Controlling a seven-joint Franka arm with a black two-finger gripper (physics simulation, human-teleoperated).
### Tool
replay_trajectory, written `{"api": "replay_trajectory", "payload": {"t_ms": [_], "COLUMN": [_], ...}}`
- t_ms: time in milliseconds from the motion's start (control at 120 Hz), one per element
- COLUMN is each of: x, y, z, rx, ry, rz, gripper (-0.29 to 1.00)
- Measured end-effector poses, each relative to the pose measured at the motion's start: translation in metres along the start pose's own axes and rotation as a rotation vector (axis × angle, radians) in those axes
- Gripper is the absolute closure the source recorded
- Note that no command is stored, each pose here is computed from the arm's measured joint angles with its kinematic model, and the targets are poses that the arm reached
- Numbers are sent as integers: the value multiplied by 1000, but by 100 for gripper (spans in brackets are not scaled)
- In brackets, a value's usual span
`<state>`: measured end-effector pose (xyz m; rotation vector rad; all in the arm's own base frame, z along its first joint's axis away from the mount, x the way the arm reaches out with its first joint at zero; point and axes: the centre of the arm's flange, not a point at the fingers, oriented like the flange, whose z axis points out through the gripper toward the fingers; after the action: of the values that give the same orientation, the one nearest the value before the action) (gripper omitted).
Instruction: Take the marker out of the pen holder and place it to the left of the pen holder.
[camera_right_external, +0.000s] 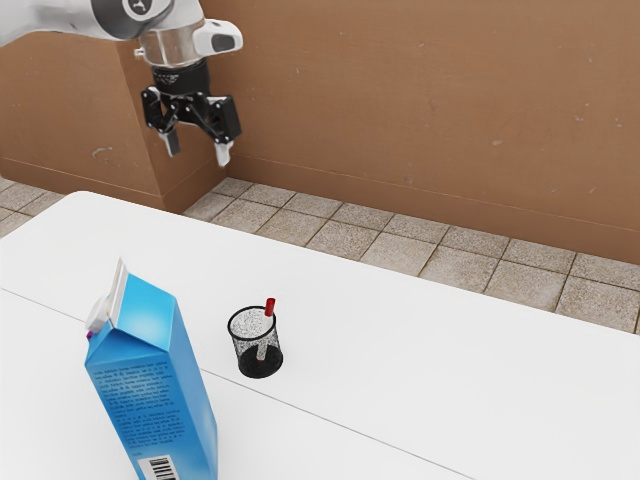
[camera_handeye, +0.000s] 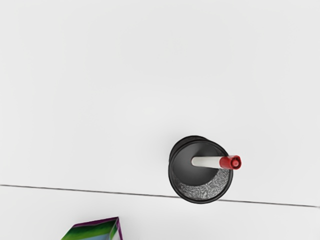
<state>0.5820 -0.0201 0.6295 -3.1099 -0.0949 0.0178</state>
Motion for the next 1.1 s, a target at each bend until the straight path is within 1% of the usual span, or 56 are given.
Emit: {"api": "replay_trajectory", "payload": {"t_ms": [175, 392, 508, 608, 658, 708, 783, 942, 1008, 1100], "x": [5, 43, 53, 61, 63, 65, 71, 77, 67, 40], "y": [6, 40, 47, 51, 50, 51, 63, 69, 77, 83], "z": [4, 66, 80, 99, 106, 118, 147, 182, 195, 209], "rx": [-2, -3, -1, 2, 19, 37, 47, 63, 70, 87], "ry": [-1, -58, -60, -79, -90, -111, -167, -261, -295, -338], "rz": [-2, 36, 42, 45, 45, 48, 70, 77, 95, 114], "gripper": [0, 0, 0, 0, 0, 0, 0, 0, 0, 0]}}
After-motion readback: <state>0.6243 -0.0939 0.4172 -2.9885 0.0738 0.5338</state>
